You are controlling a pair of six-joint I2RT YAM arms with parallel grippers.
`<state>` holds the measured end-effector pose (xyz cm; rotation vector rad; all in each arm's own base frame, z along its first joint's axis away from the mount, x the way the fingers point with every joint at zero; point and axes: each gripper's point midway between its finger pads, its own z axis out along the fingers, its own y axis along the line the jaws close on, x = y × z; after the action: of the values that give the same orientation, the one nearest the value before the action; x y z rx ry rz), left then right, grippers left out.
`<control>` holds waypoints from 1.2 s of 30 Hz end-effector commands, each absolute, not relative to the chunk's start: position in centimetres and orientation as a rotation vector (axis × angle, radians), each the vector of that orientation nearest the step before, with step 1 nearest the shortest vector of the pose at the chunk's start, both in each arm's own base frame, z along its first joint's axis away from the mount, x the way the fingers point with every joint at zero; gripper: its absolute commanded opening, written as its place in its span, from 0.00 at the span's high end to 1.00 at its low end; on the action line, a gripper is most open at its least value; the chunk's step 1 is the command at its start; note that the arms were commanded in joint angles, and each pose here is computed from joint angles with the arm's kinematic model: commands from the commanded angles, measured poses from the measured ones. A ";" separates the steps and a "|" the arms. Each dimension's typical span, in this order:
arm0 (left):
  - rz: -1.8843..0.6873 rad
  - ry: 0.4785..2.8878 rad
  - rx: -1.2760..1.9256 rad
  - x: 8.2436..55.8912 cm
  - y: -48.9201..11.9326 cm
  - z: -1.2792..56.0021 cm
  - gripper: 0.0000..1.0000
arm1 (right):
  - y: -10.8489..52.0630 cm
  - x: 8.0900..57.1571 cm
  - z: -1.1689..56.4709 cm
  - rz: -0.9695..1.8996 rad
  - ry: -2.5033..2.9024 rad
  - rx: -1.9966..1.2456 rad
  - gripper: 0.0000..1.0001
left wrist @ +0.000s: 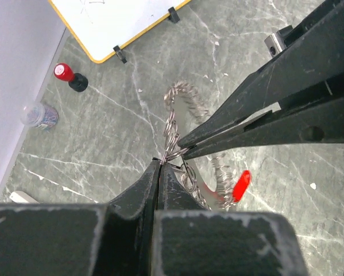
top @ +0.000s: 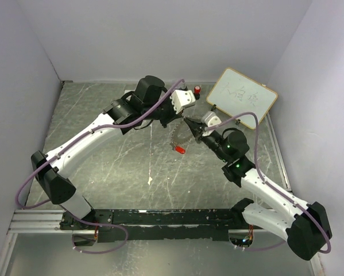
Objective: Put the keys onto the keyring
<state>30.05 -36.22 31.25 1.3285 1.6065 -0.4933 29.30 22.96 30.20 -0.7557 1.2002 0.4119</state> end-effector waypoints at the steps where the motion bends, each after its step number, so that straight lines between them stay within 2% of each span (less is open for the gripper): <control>1: -0.486 1.518 1.184 30.7 -35.6 35.1 0.93 | 21.2 28.1 36.0 0.499 1.002 -0.524 1.00; 12: -0.513 1.467 1.084 30.6 -35.1 37.1 0.93 | 18.9 26.6 37.3 0.698 0.846 -0.321 1.00; 20: -0.462 1.455 1.028 31.5 -33.6 39.1 0.93 | 16.8 27.9 34.9 0.770 0.894 -0.193 1.00; 21: -0.449 1.461 1.027 31.8 -33.3 39.2 0.93 | 16.9 28.2 34.5 0.760 0.923 -0.197 0.99; 23: -0.432 1.471 1.038 31.8 -33.1 39.1 0.93 | 17.2 28.8 33.9 0.719 0.989 -0.238 0.70; 24: -0.429 1.475 1.046 31.9 -33.0 39.0 0.93 | 17.6 29.1 33.6 0.695 1.028 -0.277 0.65; 30: -0.428 1.486 1.101 31.7 -33.0 38.1 0.93 | 19.6 30.8 32.8 0.519 1.215 -0.597 0.63; 36: -0.436 1.498 1.171 31.4 -33.4 36.7 0.93 | 21.1 31.4 31.8 0.459 1.301 -0.847 0.62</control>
<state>31.53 -33.18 34.73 1.1502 1.5633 -0.4295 31.17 20.11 36.64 -0.6140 1.1440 0.5123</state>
